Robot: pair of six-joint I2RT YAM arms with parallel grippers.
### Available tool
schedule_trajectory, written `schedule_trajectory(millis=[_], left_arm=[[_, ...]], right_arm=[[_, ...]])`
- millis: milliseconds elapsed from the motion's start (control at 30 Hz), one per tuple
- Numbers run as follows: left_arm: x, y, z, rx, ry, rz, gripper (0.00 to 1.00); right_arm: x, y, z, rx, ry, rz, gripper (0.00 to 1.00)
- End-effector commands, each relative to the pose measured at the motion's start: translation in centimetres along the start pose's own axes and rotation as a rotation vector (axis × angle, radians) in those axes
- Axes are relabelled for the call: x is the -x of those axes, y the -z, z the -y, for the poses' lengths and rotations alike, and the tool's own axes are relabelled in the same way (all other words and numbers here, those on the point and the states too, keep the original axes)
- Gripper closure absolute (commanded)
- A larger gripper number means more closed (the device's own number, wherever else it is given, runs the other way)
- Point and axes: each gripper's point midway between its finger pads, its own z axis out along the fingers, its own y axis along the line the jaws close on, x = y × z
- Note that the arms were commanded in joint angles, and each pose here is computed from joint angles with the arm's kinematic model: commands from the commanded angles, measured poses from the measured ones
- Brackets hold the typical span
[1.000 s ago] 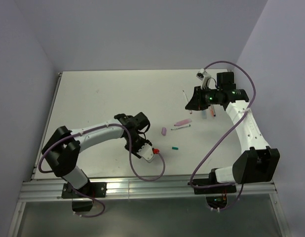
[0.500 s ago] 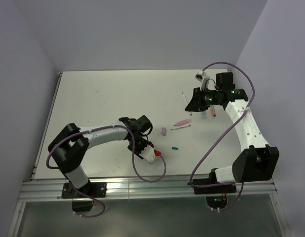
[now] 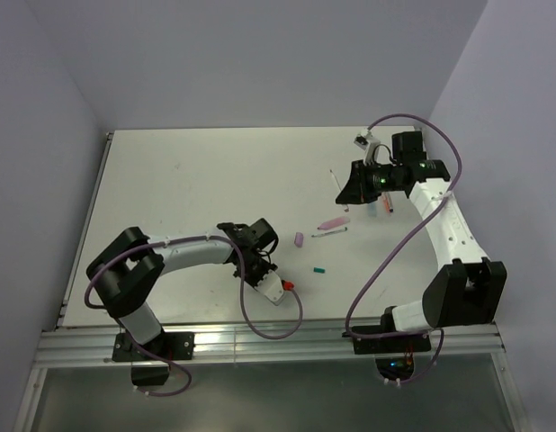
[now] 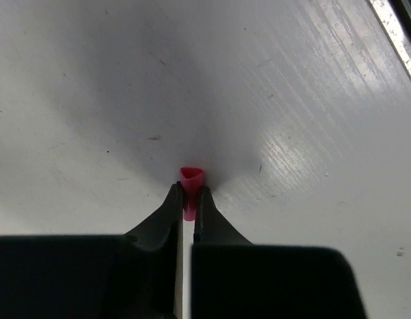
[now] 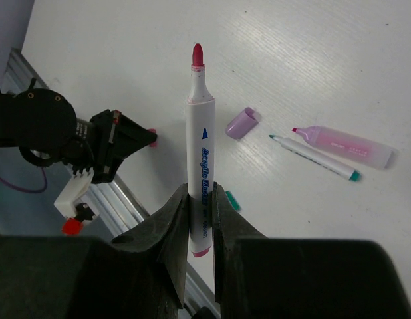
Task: Insert the pens into the pen caps
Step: Insert the pen cap onto the pen.
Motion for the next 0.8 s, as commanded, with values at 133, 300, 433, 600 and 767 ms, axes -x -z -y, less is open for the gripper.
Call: schedule_trajectory(millis=[133, 300, 433, 600, 767], left_arm=[[-0.3, 4.2, -0.2, 0.107, 0.036, -0.107, 1.00], [0.9, 15.9, -3.7, 0.508, -0.169, -0.175, 1.00], [0.3, 23.6, -5.0, 0.781, -0.270, -0.281, 1.00], [-1.0, 30.0, -5.4, 1.046, -0.436, -0.539, 1.00], [0.5, 34.1, -5.6, 1.221, -0.508, -0.601, 1.00]], right_arm=[[0.8, -0.6, -2.4, 0.154, 0.000, 0.010, 1.00], [1.3, -1.6, -5.8, 0.297, 0.039, 0.032, 1.00], [0.8, -3.3, -10.6, 0.348, 0.238, 0.005, 1.00], [-0.1, -3.1, -15.6, 0.480, 0.383, -0.003, 1.00], [-0.4, -3.7, -15.7, 0.342, 0.478, 0.002, 1.00]])
